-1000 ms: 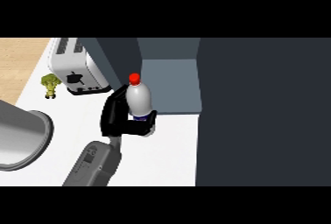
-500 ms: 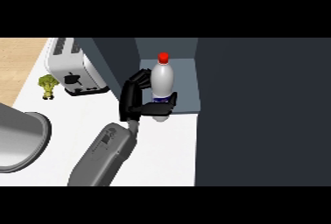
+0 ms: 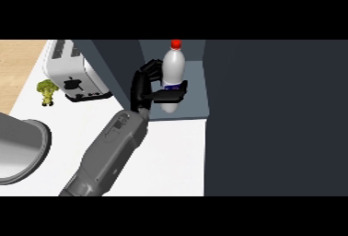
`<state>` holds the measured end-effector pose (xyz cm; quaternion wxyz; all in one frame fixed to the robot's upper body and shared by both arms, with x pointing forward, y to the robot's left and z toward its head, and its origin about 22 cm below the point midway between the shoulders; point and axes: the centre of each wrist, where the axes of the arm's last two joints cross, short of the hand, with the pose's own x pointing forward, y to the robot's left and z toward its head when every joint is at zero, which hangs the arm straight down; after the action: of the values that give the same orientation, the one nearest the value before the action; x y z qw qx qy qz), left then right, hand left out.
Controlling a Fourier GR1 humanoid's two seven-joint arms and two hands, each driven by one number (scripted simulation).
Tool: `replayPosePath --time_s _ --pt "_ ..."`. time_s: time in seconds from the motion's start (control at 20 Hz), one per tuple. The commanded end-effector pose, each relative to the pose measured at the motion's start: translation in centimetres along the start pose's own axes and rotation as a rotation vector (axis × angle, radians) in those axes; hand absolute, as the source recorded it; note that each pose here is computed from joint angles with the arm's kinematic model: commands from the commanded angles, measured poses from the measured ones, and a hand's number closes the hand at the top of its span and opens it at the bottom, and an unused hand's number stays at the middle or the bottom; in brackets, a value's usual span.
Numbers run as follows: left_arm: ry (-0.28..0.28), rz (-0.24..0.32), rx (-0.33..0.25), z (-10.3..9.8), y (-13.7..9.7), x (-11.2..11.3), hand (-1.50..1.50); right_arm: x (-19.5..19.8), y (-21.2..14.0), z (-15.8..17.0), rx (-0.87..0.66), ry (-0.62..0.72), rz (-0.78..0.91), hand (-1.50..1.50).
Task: Pick up the bottled water, place it into the cabinet and close the cabinet
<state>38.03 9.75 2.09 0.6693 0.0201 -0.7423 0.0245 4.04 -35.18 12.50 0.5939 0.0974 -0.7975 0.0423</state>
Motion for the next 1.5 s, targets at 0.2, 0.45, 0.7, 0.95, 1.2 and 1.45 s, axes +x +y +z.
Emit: replayPosePath --time_s 0.2,0.45,0.7,0.95,1.2,1.45 --pt "-0.031 -0.064 0.056 -2.8 -1.2 1.2 1.50 1.5 1.3 -1.1 0.049 -0.080 -0.055 -1.50" --pt "-0.036 -0.076 0.096 -3.2 -0.8 0.3 1.50 1.6 1.2 -1.1 0.069 -0.048 -0.052 -1.50" --pt "-0.071 -0.161 0.088 -3.8 -0.6 0.1 1.50 1.7 1.7 -1.0 0.055 -0.046 -0.031 -1.50" --pt "-0.062 -0.227 0.101 -4.6 -0.8 0.6 -1.50 1.8 1.9 -0.6 0.083 -0.074 -0.058 -1.50" --pt "-0.038 -0.257 0.104 -5.7 -1.5 2.4 -1.50 1.4 0.8 -0.7 0.080 -0.043 -0.040 -1.50" --pt "-0.101 -0.242 0.088 -5.6 -0.3 1.6 -1.50 1.2 1.0 -1.3 0.101 -0.085 -0.058 -1.50"
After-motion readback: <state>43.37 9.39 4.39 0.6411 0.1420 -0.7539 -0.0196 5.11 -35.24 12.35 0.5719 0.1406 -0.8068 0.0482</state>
